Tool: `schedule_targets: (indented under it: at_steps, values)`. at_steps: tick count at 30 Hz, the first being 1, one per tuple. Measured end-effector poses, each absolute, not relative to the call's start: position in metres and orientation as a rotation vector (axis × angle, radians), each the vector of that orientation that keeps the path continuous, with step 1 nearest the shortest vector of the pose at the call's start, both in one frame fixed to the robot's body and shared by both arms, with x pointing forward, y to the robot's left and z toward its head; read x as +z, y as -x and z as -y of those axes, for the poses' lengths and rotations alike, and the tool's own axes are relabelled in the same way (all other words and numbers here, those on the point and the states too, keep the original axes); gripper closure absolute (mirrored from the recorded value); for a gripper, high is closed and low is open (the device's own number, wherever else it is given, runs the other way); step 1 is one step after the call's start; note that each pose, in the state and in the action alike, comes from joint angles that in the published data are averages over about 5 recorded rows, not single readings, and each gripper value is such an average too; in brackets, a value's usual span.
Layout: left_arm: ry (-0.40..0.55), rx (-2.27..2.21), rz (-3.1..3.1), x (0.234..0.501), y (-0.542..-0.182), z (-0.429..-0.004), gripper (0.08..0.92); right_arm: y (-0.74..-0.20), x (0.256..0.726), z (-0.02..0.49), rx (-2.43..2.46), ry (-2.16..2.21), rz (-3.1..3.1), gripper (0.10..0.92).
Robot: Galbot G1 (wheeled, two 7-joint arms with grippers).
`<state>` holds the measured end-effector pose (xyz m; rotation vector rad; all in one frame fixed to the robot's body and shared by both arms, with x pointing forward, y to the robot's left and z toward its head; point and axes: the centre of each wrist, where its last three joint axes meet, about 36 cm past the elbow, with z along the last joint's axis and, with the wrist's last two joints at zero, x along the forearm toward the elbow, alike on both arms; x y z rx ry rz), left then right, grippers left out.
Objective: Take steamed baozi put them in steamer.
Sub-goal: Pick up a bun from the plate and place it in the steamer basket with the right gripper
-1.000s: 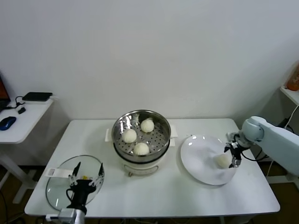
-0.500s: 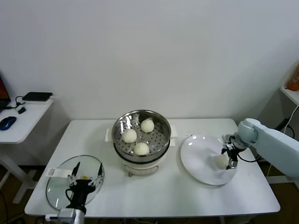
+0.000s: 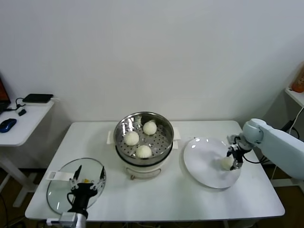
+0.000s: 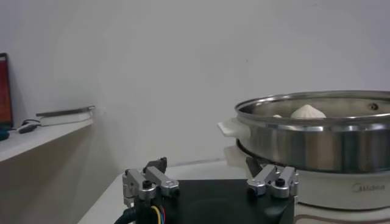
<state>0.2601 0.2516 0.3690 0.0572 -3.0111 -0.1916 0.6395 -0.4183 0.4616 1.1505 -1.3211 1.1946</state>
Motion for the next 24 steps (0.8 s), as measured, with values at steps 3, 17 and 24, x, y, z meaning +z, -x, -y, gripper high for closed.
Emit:
schedule_targets:
  at_steps: [3,17,24]
  values:
    - [-0.058,-0.192,3.011,0.369,-0.26,-0.252,0.177,-0.64,0.465,0.418,1.191,-1.153,1.327,0.357]
    - [-0.05,-0.183,3.017,0.368,-0.259,-0.25,0.177,-0.66,0.529,0.394,1.208,-1.192,1.393,0.369]
    - [-0.04,-0.178,3.02,0.368,-0.259,-0.249,0.177,-0.68,0.598,0.364,1.234,-1.233,1.455,0.377]
